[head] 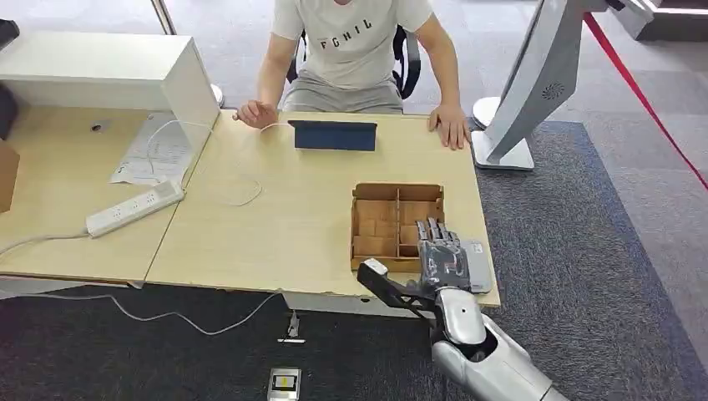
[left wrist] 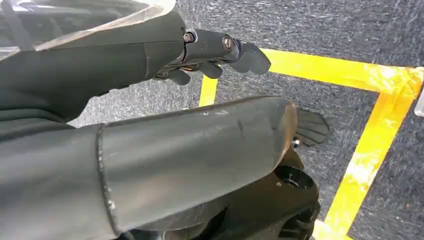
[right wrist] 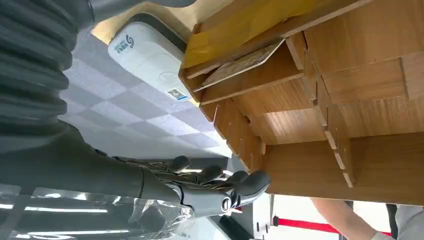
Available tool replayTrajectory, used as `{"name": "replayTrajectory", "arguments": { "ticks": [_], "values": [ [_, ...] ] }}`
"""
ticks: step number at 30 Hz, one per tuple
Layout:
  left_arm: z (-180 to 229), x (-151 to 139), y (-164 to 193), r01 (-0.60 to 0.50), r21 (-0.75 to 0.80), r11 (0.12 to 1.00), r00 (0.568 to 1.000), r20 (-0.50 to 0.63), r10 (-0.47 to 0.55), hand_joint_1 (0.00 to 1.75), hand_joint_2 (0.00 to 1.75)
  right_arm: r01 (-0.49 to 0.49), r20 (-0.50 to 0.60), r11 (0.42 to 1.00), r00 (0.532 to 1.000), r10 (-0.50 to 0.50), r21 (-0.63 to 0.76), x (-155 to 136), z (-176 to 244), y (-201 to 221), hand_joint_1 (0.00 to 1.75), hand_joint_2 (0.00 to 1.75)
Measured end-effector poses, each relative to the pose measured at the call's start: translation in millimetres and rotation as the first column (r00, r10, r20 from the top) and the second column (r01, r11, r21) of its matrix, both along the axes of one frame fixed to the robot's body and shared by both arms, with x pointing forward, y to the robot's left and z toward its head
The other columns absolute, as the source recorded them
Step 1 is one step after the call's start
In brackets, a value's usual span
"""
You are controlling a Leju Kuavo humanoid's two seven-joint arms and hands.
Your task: Pass the card to the sensor for recognition and then transmit it.
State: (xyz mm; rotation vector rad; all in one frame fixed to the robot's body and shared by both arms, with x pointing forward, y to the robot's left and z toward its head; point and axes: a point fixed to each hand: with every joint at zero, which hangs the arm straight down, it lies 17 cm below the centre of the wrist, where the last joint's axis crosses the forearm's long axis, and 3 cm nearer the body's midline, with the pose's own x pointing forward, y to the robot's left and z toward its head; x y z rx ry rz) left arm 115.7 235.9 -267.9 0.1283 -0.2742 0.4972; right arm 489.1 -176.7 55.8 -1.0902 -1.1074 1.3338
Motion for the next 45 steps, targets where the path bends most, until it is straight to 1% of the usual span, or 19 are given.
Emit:
{"name": "replayTrajectory", "arguments": {
  "ticks": [17,35,45],
  "values": [
    [-0.8,-1.7,4.4,0.006,0.007,1.000,1.000,-0.008,-0.006,0.00,0.00,0.034,-0.033,0.999,0.999,-0.035,-0.041,-0.9,-18.6,-19.4,0.00,1.75],
    [-1.7,-4.6,6.7,0.021,0.015,1.000,1.000,-0.020,-0.021,0.00,0.00,0.039,0.002,0.998,0.999,-0.039,-0.043,4.5,-11.3,-23.2,0.00,1.75],
    [-1.9,-5.8,8.4,0.022,0.026,0.999,0.999,-0.027,-0.021,0.00,0.00,0.024,0.000,0.998,1.000,-0.024,-0.049,4.2,-11.3,-19.3,0.00,1.75]
  ]
}}
